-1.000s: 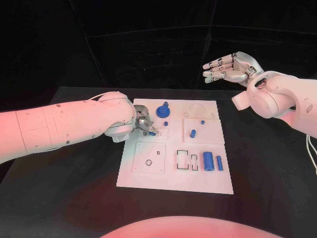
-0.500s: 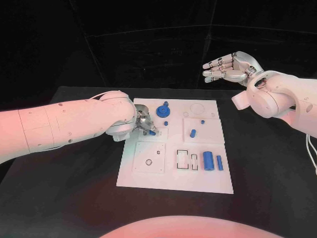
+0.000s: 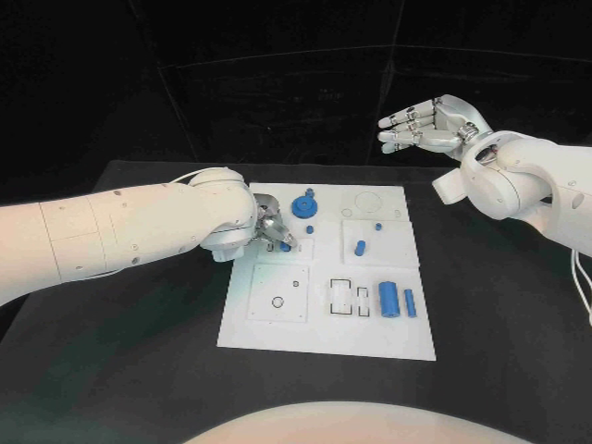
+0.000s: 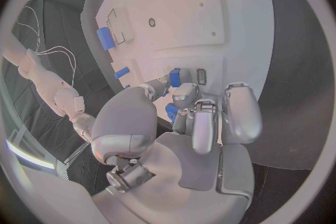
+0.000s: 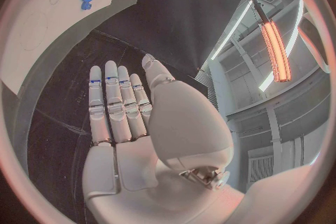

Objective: Assemble the parts on the task board

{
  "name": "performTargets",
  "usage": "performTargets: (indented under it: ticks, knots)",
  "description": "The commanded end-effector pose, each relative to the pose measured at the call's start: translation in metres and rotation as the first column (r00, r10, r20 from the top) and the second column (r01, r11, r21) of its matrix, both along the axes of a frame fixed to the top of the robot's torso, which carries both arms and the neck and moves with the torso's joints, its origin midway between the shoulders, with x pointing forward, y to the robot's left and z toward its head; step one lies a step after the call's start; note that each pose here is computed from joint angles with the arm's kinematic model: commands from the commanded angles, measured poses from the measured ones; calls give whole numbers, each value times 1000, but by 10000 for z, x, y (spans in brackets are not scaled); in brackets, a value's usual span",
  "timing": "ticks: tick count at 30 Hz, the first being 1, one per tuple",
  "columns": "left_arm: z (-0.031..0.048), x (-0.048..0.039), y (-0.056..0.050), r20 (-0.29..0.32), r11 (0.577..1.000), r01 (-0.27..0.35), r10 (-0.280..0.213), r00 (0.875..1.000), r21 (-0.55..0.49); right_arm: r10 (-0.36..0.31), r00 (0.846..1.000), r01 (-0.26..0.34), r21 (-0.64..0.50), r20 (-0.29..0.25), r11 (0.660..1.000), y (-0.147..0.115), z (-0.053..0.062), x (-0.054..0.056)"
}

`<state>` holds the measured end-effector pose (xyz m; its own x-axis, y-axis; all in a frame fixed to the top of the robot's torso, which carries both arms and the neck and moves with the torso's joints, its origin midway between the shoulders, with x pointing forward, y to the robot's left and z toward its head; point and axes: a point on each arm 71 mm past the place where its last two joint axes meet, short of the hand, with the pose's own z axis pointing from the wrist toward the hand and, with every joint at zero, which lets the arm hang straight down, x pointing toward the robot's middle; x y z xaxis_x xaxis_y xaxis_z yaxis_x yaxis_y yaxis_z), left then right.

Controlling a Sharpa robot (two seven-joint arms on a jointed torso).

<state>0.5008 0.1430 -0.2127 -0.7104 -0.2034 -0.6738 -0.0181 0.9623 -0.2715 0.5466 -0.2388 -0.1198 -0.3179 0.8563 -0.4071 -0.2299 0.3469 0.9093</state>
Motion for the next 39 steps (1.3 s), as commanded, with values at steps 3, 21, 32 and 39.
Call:
performTargets:
  ticks: [3,21,32,39]
  knots:
    - [-23,-9,-3,-16,1000,12,-11,1000,21,11,1000,-11,5,2,1000,15,17,2]
    - [-17,19,16,-2,1000,-3,4,1000,14,13,1000,-13,5,1,1000,20,16,4]
    - [17,0,82,16,1000,-16,16,1000,-7,15,1000,-15,5,1,1000,30,12,15]
    - [123,6,74,37,999,-16,17,999,-40,14,1000,-14,5,1,1000,31,9,26]
